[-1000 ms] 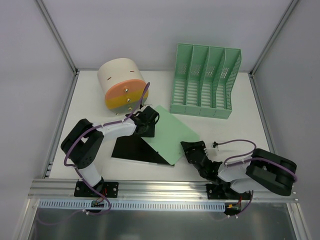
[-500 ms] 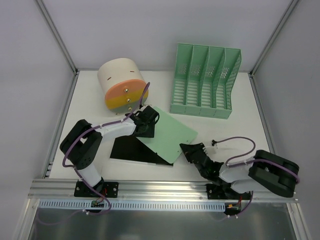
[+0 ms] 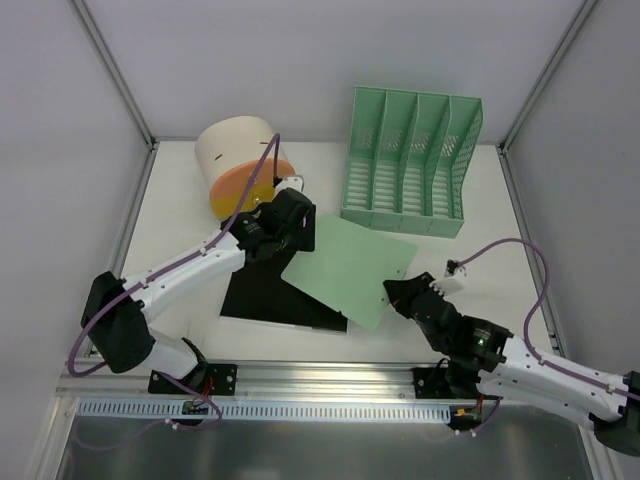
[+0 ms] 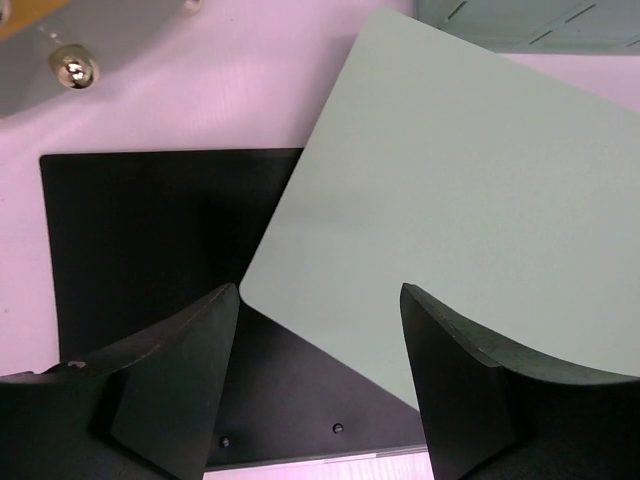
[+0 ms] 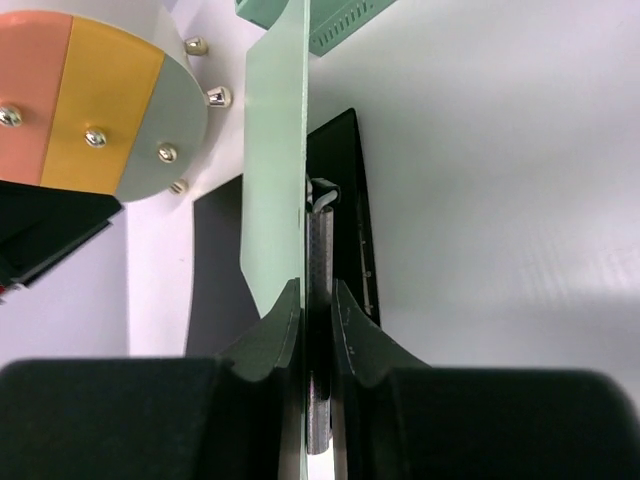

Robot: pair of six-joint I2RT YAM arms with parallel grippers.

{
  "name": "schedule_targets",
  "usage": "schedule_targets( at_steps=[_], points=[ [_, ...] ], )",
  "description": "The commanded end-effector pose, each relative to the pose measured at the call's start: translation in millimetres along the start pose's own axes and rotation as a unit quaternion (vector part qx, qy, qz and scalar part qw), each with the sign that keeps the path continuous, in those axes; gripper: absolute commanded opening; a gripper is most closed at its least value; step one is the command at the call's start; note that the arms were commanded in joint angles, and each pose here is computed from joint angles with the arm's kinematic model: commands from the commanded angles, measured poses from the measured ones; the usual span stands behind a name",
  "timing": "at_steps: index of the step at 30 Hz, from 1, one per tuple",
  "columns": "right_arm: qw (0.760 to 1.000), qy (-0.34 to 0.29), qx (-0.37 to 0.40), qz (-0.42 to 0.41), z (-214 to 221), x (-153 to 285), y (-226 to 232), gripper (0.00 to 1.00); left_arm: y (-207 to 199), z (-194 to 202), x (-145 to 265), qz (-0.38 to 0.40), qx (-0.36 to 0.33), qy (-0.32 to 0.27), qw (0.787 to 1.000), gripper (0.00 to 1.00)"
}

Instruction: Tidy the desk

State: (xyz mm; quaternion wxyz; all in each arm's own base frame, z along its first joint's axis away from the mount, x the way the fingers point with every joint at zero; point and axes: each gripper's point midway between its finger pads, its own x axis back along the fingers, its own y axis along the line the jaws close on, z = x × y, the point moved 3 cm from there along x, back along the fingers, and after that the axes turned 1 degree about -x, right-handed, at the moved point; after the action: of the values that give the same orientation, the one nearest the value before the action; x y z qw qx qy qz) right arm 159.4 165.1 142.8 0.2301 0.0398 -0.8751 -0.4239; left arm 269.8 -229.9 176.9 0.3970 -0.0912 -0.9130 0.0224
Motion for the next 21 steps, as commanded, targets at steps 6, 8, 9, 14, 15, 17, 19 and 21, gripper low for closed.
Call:
schedule_targets(
  at_steps=[6, 8, 9, 14, 15, 17, 19, 21],
  points=[
    [0.987, -0.008, 0.161, 0.006, -44.8, 30.0, 32.6, 0.01, 5.7, -25.3, 51.9, 0.010, -0.004, -0.050, 0.999, 0.68],
    [0.983, -0.002, 0.182, -0.015, -53.0, 36.1, 57.2, 0.01, 4.0, -26.8, 61.9, 0.024, -0.005, -0.047, 0.999, 0.69],
    [0.981, 0.000, 0.191, -0.023, -56.1, 38.7, 66.1, 0.01, 1.1, -33.5, 69.5, 0.032, -0.002, -0.052, 0.998, 0.69],
    [0.966, 0.012, 0.250, -0.073, -75.6, 55.7, 113.2, 0.01, 5.1, -43.1, 97.1, 0.044, -0.006, -0.056, 0.997, 0.72],
    [0.966, 0.005, 0.245, -0.088, -85.2, 62.8, 126.9, 0.01, 8.6, -42.3, 102.2, 0.040, -0.009, -0.052, 0.998, 0.72],
    [0.960, 0.001, 0.266, -0.085, -92.7, 65.8, 133.2, 0.01, 15.3, -46.5, 114.5, 0.037, -0.006, -0.066, 0.997, 0.72],
    [0.960, -0.010, 0.265, -0.095, -106.3, 73.9, 149.1, 0.01, 23.5, -47.8, 126.4, 0.032, -0.003, -0.078, 0.996, 0.73],
    [0.956, -0.022, 0.278, -0.096, -118.3, 78.6, 162.7, 0.01, 33.5, -46.7, 135.9, 0.019, -0.001, -0.082, 0.996, 0.73]
  ],
)
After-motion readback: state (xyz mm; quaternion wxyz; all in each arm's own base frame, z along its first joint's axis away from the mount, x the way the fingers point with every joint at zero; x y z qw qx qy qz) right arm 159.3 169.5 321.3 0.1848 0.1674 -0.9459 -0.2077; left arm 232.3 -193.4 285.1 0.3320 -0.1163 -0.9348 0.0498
